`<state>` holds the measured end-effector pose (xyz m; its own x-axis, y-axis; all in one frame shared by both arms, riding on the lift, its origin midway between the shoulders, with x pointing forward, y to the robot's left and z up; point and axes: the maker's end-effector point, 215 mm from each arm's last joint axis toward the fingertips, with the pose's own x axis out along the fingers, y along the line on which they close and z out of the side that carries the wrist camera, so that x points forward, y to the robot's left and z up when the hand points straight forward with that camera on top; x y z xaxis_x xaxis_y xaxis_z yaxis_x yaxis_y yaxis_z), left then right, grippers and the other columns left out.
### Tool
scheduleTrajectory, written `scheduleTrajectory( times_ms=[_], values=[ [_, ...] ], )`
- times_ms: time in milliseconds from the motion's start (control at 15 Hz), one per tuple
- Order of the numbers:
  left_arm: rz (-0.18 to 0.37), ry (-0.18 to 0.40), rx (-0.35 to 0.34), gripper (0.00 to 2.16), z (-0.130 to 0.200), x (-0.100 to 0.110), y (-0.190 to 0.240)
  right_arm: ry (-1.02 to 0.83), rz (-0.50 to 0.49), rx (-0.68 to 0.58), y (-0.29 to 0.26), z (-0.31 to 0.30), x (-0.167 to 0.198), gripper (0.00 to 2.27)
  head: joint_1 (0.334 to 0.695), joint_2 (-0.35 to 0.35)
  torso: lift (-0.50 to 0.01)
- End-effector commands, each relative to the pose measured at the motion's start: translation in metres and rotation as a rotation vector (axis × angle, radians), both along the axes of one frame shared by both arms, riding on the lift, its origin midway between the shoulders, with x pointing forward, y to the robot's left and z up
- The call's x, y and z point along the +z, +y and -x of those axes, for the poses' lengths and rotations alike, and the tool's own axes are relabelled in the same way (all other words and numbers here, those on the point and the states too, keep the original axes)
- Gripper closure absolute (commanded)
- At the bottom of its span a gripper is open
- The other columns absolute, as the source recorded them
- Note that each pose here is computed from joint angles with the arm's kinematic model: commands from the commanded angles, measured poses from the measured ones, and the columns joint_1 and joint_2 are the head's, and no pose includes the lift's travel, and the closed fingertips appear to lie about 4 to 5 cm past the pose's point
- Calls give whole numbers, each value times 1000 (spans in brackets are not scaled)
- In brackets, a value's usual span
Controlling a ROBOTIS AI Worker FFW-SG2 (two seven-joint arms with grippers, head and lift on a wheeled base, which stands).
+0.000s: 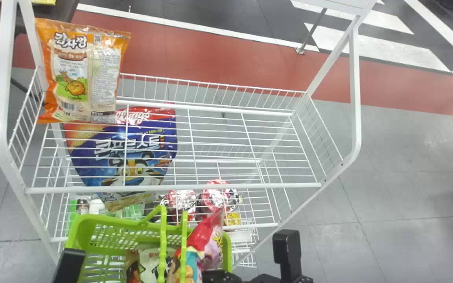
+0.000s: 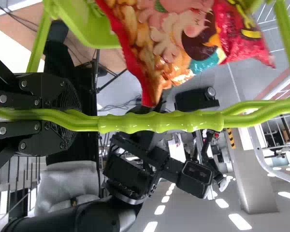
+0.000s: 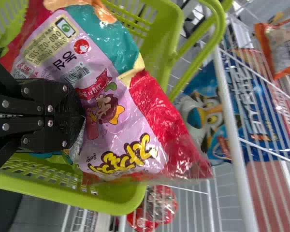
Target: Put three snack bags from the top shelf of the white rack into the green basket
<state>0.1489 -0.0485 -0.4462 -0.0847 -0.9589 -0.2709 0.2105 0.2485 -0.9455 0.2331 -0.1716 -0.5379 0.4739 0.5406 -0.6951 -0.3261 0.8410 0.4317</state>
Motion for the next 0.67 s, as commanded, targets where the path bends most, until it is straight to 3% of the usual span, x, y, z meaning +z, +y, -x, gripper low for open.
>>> scheduleTrajectory(
  times_ms=[0, 67, 133, 200, 600],
  values=[
    [1, -1, 2, 2142, -2, 0, 0, 50, 32, 49, 1, 24, -8, 1754, 695, -350, 0],
    [0, -1, 4, 2142, -2, 0, 2, 49, 37, 51, 0, 27, -6, 1156, 695, -350, 0],
    [-2, 0, 7, 2142, -3, -1, 3, 68, 47, 60, -2, 35, -5, 130, 695, -350, 0],
    [-3, -2, 8, 2142, -5, -1, 3, 77, 49, 59, -3, 39, -2, -1, 695, -350, 0],
    [-2, -4, 35, 2142, -14, 0, 15, 84, 84, 20, -35, 45, 30, 56, 695, -350, 0]
  ],
)
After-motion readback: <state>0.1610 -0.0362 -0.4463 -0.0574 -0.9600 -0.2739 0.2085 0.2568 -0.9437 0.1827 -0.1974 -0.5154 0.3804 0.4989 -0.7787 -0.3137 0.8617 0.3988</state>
